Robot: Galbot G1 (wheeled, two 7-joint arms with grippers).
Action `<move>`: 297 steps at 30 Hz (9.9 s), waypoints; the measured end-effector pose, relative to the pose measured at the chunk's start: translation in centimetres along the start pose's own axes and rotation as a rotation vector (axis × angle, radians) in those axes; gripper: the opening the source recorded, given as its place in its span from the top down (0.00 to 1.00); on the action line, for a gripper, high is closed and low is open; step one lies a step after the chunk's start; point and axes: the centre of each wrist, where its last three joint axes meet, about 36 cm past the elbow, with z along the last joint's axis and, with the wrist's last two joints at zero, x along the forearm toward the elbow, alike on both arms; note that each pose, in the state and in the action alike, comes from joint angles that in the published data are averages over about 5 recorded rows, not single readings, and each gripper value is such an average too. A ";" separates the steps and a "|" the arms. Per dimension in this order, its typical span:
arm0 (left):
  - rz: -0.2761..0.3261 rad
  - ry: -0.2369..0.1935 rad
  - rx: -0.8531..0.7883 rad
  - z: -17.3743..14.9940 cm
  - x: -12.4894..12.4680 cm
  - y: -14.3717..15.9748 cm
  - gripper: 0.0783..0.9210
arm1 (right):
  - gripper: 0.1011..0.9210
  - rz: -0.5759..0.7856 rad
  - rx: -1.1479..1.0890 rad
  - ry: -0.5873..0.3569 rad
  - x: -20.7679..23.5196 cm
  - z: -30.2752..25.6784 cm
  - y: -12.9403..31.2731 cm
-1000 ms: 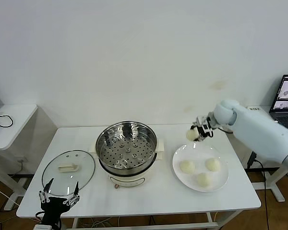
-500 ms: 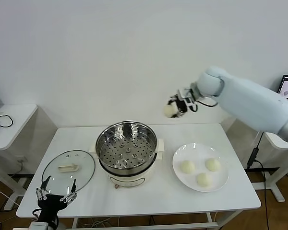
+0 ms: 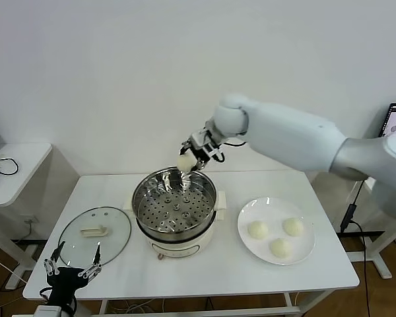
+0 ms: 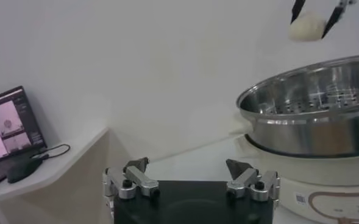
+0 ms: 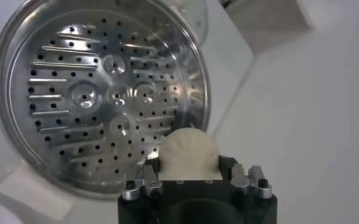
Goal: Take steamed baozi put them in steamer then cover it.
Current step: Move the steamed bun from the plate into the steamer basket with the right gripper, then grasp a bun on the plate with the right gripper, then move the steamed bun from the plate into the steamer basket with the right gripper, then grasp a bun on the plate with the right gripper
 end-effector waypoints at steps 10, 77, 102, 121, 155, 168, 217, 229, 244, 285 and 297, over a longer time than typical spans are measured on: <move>-0.004 -0.003 0.001 0.1 -0.4 0.1 0.12 | 0.39 -0.021 0.145 -0.021 -4.0 -0.5 1.0; 0.008 -0.034 -0.006 -1.3 -0.8 0.7 0.12 | 0.12 -0.055 -0.438 0.108 10.0 6.1 13.0; 0.006 -0.015 0.000 -1.2 -0.2 0.5 0.12 | 0.12 -0.202 -0.677 0.178 2.8 7.8 27.4; 0.007 -0.002 0.003 -0.5 -0.7 0.4 0.12 | 0.12 -0.253 -0.695 0.172 -4.1 7.1 28.3; 0.005 -0.014 0.012 -0.9 -0.8 0.2 0.12 | 0.38 -0.239 -0.700 0.193 -2.0 8.6 25.5; 0.019 -0.026 0.012 -1.2 -1.1 0.0 0.12 | 0.38 -0.102 -0.675 0.190 6.4 8.8 17.0; -0.005 -0.054 0.030 -1.9 -1.6 0.7 0.12 | 0.37 -0.113 -0.630 0.021 -8.4 -13.0 -3.3; -0.003 -0.055 0.034 -2.0 -1.6 0.6 0.12 | 0.30 -0.120 -0.644 0.044 -9.7 -13.0 -3.6; -0.001 -0.065 0.034 -2.3 -1.5 0.5 0.12 | 0.12 -0.140 -0.600 0.005 -4.8 -10.4 -4.0; 0.029 -0.039 0.032 -2.2 -0.8 -0.7 0.12 | 0.12 -0.300 -0.662 0.179 8.3 6.6 30.2; 0.019 -0.038 0.030 -2.1 -0.8 -0.5 0.12 | 0.12 -0.343 -0.690 0.194 5.0 6.4 34.2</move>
